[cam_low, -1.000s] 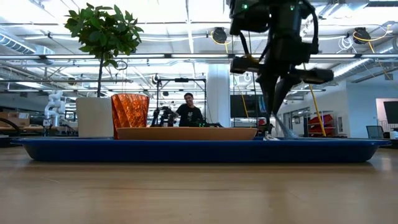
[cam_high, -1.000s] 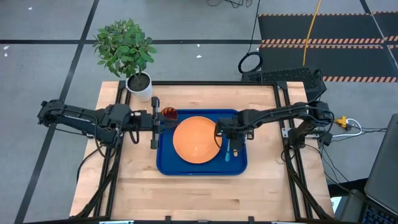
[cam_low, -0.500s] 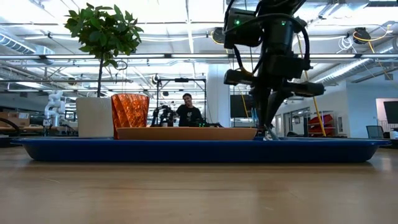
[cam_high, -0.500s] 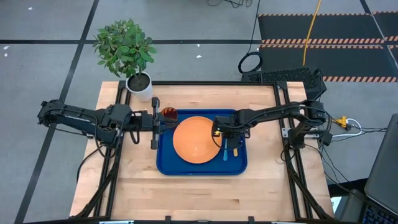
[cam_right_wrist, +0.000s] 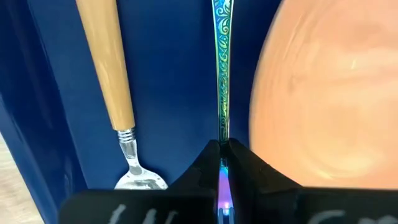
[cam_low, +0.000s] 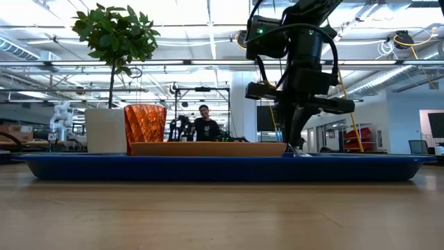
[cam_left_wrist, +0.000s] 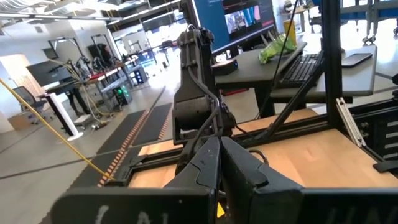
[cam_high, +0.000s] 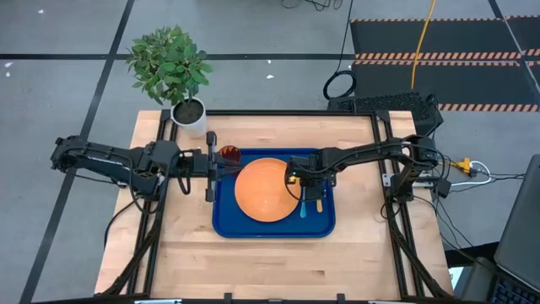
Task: Pick and place plate/cup/fork/spoon on tray
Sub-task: Put the fork on the serving tray to the right of the plate
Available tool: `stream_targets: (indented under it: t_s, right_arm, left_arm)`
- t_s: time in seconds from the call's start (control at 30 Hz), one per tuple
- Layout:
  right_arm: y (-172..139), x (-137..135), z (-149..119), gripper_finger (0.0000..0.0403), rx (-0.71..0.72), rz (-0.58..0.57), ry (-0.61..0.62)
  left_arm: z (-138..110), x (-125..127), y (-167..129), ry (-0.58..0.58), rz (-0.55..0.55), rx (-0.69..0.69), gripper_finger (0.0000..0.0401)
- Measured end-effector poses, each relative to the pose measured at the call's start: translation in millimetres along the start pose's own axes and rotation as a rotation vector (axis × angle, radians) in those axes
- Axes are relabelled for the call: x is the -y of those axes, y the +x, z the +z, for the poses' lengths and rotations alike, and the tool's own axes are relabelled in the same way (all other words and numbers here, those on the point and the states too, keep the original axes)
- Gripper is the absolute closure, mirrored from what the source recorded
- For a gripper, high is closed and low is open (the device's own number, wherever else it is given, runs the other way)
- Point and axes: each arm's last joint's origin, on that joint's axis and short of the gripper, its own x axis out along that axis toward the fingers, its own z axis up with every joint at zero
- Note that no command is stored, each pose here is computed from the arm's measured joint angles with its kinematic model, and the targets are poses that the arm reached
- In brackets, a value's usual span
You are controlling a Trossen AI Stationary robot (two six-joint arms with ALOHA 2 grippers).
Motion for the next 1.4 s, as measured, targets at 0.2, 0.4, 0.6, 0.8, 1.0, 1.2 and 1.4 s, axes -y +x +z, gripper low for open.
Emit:
stream_targets:
  t_s: [0.2, 0.4, 0.6, 0.8, 1.0, 1.2, 1.4]
  right_arm:
    - [6, 0, 0, 0.0401, 0.023, 0.024, 0.025]
    - [10, 1, 0, 0.0401, 0.023, 0.027, 0.024]
    - [10, 1, 0, 0.0401, 0.023, 0.022, 0.028]
    - [10, 1, -2, 0.0401, 0.024, 0.022, 0.045]
    - [10, 1, -2, 0.0390, 0.025, 0.022, 0.048]
    - [10, 1, -2, 0.0365, 0.025, 0.021, 0.046]
    - [11, 1, -2, 0.0358, 0.025, 0.015, 0.045]
  left_arm:
    - [0, 0, 0, -0.011, 0.000, 0.000, 0.0382]
    - [0, 0, 0, -0.013, 0.000, 0.000, 0.0382]
    - [0, 0, 0, -0.012, -0.001, -0.005, 0.0382]
    - [0, 0, 0, -0.013, -0.001, -0.005, 0.0382]
    - [0, 0, 0, -0.015, -0.001, -0.005, 0.0382]
    - [-1, 0, 0, -0.015, -0.001, -0.005, 0.0382]
    - [-1, 0, 0, -0.014, -0.001, -0.006, 0.0382]
